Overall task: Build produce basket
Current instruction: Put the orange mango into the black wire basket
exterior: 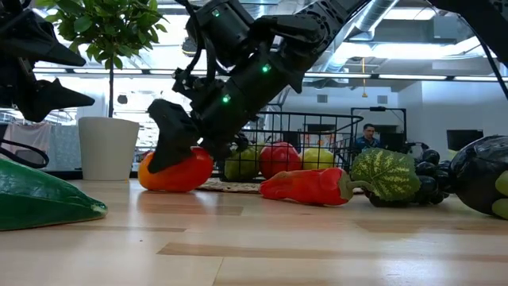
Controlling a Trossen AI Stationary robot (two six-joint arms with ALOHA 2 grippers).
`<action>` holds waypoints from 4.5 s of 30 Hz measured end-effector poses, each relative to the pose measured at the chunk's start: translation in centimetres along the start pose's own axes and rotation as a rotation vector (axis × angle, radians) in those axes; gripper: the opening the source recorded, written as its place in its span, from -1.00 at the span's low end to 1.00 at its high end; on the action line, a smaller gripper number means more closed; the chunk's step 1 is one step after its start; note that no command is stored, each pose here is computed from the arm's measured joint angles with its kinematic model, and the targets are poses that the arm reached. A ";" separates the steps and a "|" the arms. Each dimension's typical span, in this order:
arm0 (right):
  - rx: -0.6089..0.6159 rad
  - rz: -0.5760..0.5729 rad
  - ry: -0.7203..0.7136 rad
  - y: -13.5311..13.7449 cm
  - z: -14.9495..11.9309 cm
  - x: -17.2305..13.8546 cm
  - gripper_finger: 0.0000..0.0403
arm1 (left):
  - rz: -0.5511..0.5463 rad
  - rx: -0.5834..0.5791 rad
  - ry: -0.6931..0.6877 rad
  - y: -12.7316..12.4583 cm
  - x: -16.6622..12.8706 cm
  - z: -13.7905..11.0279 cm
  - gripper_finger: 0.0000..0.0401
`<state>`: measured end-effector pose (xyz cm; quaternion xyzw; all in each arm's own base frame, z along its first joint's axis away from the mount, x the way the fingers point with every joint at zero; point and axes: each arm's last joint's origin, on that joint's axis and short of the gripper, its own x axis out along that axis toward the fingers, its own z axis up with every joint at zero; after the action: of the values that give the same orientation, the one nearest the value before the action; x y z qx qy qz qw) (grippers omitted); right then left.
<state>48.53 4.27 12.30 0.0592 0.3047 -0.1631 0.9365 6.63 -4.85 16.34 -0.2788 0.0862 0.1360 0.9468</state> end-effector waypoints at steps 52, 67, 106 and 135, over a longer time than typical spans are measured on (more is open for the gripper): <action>-0.117 0.600 -1.219 5.8 16.2 -33.1 0.34 | 0.020 -0.021 -0.036 0.1 0.0 0.1 0.70; -0.396 0.642 -1.663 10.9 12.4 -41.3 0.34 | 0.029 -0.030 -0.054 0.1 0.0 0.2 0.70; -0.503 -0.161 -0.549 8.5 13.0 -38.8 0.34 | 0.031 -0.038 -0.059 0.1 0.0 0.2 0.70; -1.042 -0.521 -0.238 5.5 12.1 -35.8 0.34 | 0.031 -0.034 -0.058 0.1 0.0 0.2 0.70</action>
<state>29.81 16.52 43.23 -0.5036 0.2419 -0.2223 0.7990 6.61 -4.68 16.44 -0.2894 0.0608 0.1601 0.9418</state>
